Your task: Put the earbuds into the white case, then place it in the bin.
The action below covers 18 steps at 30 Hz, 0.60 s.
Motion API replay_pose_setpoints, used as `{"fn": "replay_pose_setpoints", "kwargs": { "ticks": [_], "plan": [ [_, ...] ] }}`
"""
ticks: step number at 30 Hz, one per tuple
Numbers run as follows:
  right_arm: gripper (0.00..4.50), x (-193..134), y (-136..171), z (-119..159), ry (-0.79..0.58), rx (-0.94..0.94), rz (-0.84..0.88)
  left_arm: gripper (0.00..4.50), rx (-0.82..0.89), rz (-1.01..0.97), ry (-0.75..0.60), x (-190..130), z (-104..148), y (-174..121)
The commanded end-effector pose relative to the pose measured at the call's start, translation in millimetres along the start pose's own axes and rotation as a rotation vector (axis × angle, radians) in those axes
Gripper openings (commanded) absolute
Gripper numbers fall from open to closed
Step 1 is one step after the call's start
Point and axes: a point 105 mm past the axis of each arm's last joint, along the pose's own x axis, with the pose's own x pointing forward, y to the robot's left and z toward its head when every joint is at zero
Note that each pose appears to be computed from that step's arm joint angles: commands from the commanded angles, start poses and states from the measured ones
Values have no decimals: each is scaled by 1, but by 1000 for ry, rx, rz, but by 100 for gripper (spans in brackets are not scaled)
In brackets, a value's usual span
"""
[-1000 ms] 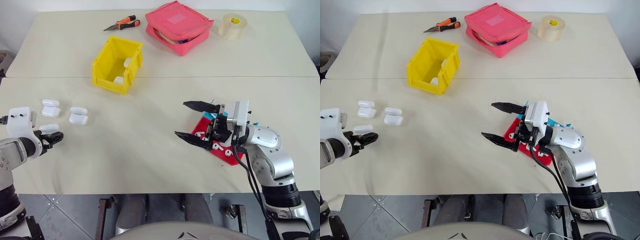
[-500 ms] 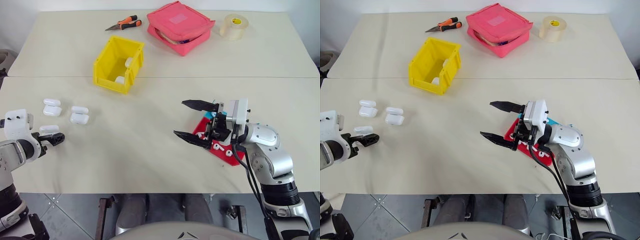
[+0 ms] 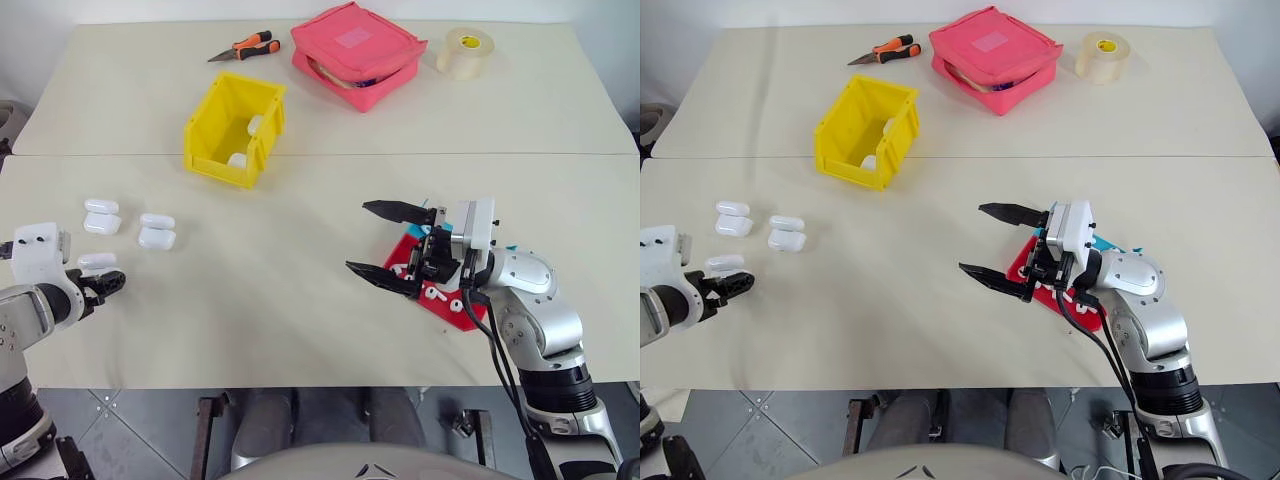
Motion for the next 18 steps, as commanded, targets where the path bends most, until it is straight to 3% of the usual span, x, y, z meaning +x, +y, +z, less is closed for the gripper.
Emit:
{"fn": "replay_pose_setpoints", "kwargs": {
  "ticks": [1, 7, 11, 18],
  "plan": [
    [450, 5, 6, 8, -33, -13, 21, 281, 55, -182, -158, -10, 17, -25],
    [450, 2, 8, 8, -34, -2, 19, 281, 339, -657, -629, -60, 42, -77],
    [450, -12, 8, 7, 4, 9, -1, 281, 437, -891, -755, -76, 34, -109],
    [450, -54, 0, 13, 123, -47, -174, 281, 514, -1238, -966, -62, 28, -198]
  ]
}}
